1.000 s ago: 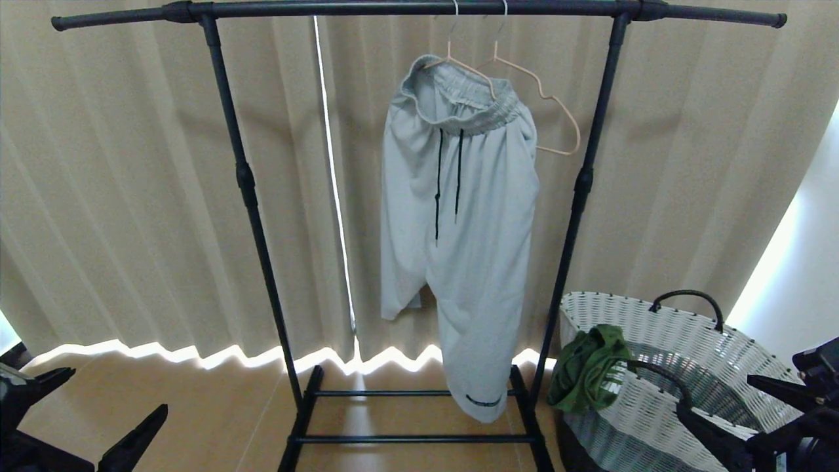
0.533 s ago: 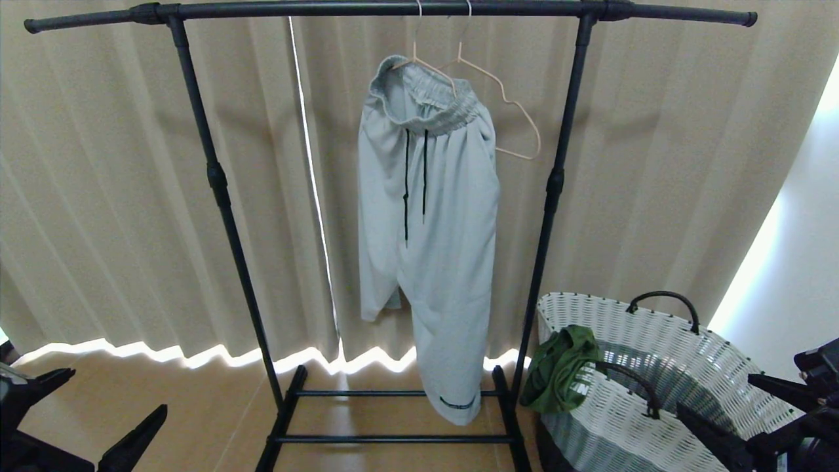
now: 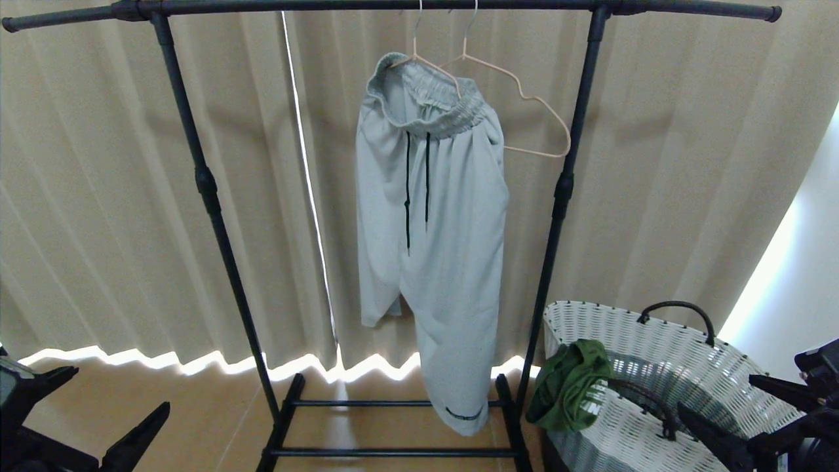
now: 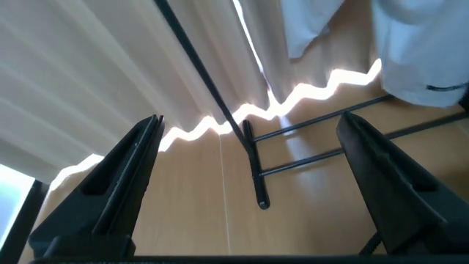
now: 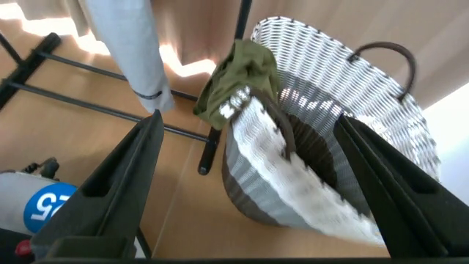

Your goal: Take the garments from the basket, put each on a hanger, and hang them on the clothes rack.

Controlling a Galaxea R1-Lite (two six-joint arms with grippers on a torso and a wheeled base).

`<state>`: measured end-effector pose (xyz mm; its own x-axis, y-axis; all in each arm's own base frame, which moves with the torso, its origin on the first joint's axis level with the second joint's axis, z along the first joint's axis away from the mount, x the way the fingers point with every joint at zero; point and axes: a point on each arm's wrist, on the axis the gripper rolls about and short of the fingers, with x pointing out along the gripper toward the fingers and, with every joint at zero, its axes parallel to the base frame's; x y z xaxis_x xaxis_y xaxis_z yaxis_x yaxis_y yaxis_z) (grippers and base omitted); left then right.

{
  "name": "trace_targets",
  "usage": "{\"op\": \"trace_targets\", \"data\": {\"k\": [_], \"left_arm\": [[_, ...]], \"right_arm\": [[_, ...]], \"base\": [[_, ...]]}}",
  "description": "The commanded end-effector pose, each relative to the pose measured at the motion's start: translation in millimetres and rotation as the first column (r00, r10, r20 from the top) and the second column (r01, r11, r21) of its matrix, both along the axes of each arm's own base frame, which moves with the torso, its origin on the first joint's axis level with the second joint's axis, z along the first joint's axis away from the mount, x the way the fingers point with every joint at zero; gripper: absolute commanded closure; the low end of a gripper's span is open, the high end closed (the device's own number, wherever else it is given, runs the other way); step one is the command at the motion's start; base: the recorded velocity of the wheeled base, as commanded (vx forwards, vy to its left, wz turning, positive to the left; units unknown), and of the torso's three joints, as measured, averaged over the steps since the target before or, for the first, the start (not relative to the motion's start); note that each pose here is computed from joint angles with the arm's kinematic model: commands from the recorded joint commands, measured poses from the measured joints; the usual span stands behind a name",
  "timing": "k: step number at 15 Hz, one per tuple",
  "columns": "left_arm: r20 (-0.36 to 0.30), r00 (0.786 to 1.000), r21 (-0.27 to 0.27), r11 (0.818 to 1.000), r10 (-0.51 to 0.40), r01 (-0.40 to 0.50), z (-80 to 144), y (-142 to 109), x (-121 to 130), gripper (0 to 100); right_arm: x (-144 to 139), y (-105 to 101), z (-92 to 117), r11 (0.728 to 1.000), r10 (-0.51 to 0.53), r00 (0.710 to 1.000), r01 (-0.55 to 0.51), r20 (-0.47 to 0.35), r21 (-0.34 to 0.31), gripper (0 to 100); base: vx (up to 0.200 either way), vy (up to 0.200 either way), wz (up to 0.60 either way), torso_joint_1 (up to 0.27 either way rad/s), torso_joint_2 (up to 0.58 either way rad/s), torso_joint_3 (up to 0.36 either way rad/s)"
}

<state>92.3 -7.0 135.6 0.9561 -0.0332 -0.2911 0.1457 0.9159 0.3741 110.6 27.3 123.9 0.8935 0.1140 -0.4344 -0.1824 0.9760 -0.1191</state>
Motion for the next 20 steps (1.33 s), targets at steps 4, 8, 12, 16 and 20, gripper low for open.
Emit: {"op": "trace_targets", "data": {"k": [4,8,12,16,20], "left_arm": [[-0.005,1.000,0.002,1.000,-0.009,0.009,-1.1,-0.7,-0.1,0],[-0.026,0.997,0.002,0.998,-0.066,0.066,-3.9,-5.9,1.1,0],[-0.019,0.994,0.006,0.994,-0.109,0.109,-3.8,-9.5,-1.0,0],[0.056,0.992,-0.003,0.994,-0.112,0.112,4.9,-8.4,-8.6,0],[0.140,0.984,-0.010,0.994,-0.107,0.110,17.0,-6.9,-15.2,0]], "right_arm": [[-0.3,-0.1,0.0,1.000,-0.001,1.000,0.001,0.001,-0.001,0],[-11.5,-3.7,-6.5,1.000,-0.005,1.000,0.005,-0.004,-0.019,0],[-9.4,-12.8,-15.2,0.980,-0.032,0.997,0.019,-0.067,-0.196,0],[34.2,-7.7,-24.1,0.958,-0.012,0.968,-0.061,-0.252,-0.280,0],[86.8,14.9,-41.2,0.941,0.034,0.929,-0.154,-0.368,-0.301,0]], "base": [[0.200,0.000,0.00,0.005,0.00,0.002],[0.100,0.000,0.00,0.002,0.00,0.002],[0.000,0.000,0.00,0.000,0.00,0.000],[0.000,0.000,0.00,0.000,0.00,0.000],[0.000,0.000,0.00,0.000,0.00,0.000]]}}
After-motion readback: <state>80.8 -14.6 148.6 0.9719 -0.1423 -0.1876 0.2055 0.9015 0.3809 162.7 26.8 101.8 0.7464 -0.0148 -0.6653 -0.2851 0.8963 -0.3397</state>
